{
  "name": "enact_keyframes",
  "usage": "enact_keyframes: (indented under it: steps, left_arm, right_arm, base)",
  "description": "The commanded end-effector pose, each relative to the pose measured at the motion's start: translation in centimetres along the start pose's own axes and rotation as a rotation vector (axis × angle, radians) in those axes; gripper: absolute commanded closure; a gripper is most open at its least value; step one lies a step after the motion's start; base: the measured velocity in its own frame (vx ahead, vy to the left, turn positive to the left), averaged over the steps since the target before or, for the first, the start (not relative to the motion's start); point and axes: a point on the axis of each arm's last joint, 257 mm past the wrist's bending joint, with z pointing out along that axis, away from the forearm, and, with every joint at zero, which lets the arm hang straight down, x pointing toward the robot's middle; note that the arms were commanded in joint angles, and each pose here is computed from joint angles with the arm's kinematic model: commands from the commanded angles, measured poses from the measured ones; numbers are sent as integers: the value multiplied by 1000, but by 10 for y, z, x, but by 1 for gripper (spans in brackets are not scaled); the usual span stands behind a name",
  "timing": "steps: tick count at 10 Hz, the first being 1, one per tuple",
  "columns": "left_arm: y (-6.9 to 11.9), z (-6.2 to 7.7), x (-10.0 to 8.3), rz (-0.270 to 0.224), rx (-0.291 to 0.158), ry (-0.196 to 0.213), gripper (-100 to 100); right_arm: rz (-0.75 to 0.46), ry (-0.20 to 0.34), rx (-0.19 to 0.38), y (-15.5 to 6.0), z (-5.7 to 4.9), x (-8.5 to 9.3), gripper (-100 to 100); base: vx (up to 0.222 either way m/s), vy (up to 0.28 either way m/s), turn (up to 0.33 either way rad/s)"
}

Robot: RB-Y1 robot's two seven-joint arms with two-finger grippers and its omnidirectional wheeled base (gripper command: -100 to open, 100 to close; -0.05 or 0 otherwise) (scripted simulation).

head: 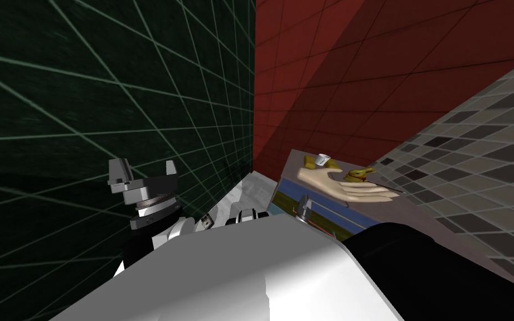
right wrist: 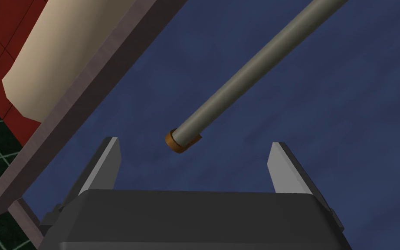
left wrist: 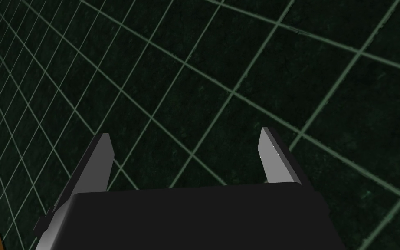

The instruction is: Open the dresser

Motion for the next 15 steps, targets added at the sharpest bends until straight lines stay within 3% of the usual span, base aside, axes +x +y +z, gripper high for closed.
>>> enact_keyframes:
  steps: [1, 5, 6, 7, 10, 12, 15]
  left_arm:
    - [0, 0, 0, 0, 0, 0, 0]
    - [0, 0, 0, 0, 0, 0, 0]
    - [0, 0, 0, 0, 0, 0, 0]
    - [0, 0, 0, 0, 0, 0, 0]
    - [0, 0, 0, 0, 0, 0, 0]
    - [0, 0, 0, 0, 0, 0, 0]
    - [0, 0, 0, 0, 0, 0, 0]
  right_arm:
    - [7, -5, 0, -2, 11, -3, -100]
    - [10, -9, 3, -6, 33, -6, -100]
    - [9, -17, -9, -3, 24, -6, -100]
    - [8, -7, 1, -4, 22, -4, 100]
    - [5, -4, -1, -1, 0, -1, 100]
    - [9, -2, 4, -3, 12, -1, 100]
    - [12, -19, -6, -3, 20, -2, 100]
  base:
    - [-12, 4, -27]
    - [-13, 11, -17]
    - [-10, 9, -8]
    - [14, -15, 38]
    - [20, -15, 21]
    - [-33, 37, -15]
    - [-141, 141, -32]
